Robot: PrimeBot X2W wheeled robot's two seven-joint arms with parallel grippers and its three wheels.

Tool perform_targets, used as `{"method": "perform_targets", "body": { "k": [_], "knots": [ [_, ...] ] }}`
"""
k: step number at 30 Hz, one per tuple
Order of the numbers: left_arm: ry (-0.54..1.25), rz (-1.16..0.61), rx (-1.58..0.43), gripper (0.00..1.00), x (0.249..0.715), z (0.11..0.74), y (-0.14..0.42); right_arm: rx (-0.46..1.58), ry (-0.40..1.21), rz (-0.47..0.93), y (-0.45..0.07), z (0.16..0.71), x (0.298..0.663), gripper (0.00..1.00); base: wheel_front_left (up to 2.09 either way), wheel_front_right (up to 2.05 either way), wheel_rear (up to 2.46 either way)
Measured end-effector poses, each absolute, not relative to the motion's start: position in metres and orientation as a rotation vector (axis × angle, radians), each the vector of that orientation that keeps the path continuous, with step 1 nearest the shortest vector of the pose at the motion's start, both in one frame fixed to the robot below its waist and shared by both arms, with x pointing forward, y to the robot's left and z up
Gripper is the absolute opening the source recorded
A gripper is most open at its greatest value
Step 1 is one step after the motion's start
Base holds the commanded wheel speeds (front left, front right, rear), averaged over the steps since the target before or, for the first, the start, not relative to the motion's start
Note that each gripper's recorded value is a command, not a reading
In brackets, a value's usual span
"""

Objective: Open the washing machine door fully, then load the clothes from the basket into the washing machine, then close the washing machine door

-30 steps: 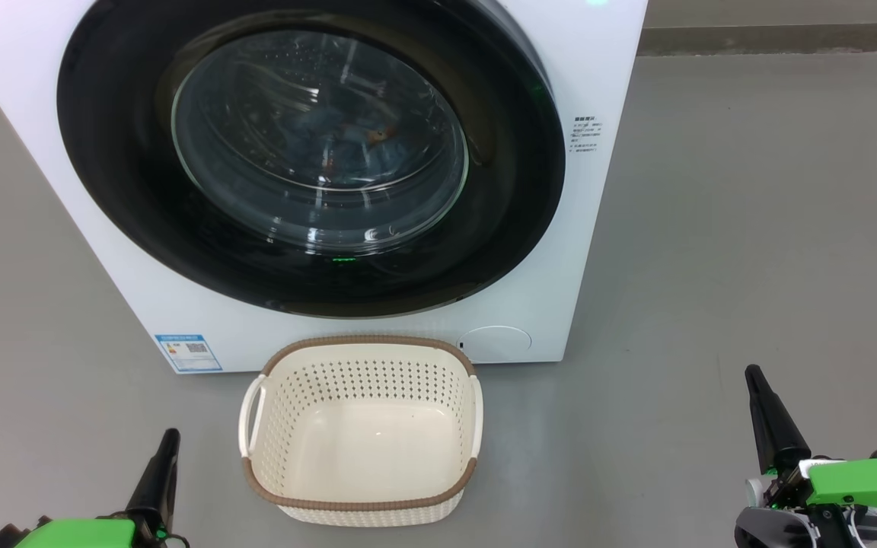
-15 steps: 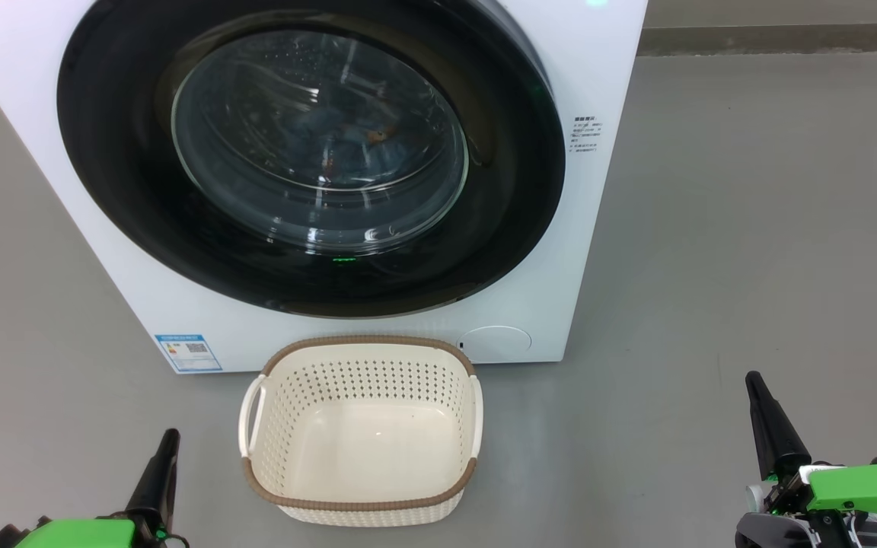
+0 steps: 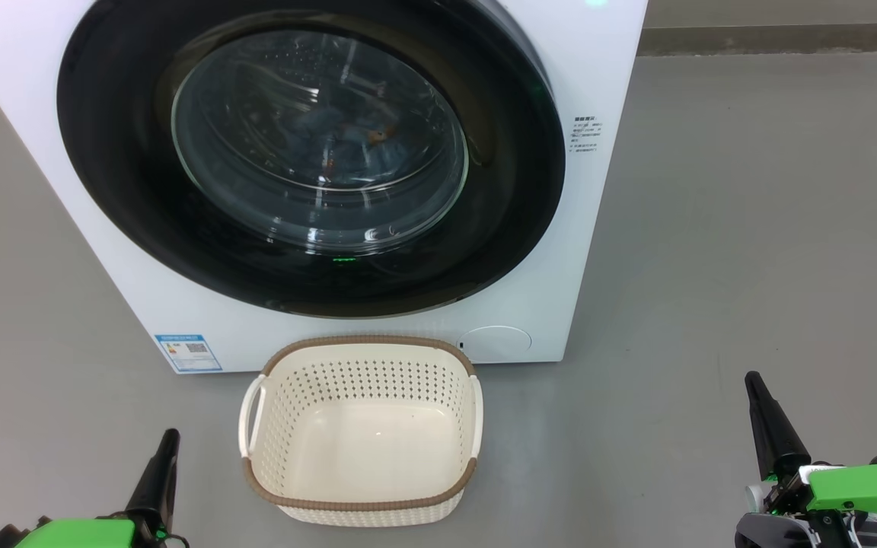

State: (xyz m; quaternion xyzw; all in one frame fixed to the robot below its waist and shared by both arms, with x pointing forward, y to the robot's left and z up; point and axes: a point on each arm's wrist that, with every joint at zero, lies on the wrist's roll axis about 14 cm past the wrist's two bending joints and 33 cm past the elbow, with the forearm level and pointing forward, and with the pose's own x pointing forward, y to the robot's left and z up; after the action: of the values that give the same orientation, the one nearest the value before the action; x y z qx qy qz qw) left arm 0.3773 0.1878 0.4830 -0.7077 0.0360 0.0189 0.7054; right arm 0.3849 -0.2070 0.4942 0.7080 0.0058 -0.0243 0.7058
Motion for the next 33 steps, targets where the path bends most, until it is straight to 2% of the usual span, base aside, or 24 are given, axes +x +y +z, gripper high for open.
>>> {"method": "perform_targets", "body": {
  "k": [33],
  "knots": [
    [0.08,0.043,-1.573,0.0,0.3773,0.4829,0.1879,1.575,0.012,-0.054,-0.2073,0.4941,0.3849,0.0,0.0,0.0,0.0]
  ]
}}
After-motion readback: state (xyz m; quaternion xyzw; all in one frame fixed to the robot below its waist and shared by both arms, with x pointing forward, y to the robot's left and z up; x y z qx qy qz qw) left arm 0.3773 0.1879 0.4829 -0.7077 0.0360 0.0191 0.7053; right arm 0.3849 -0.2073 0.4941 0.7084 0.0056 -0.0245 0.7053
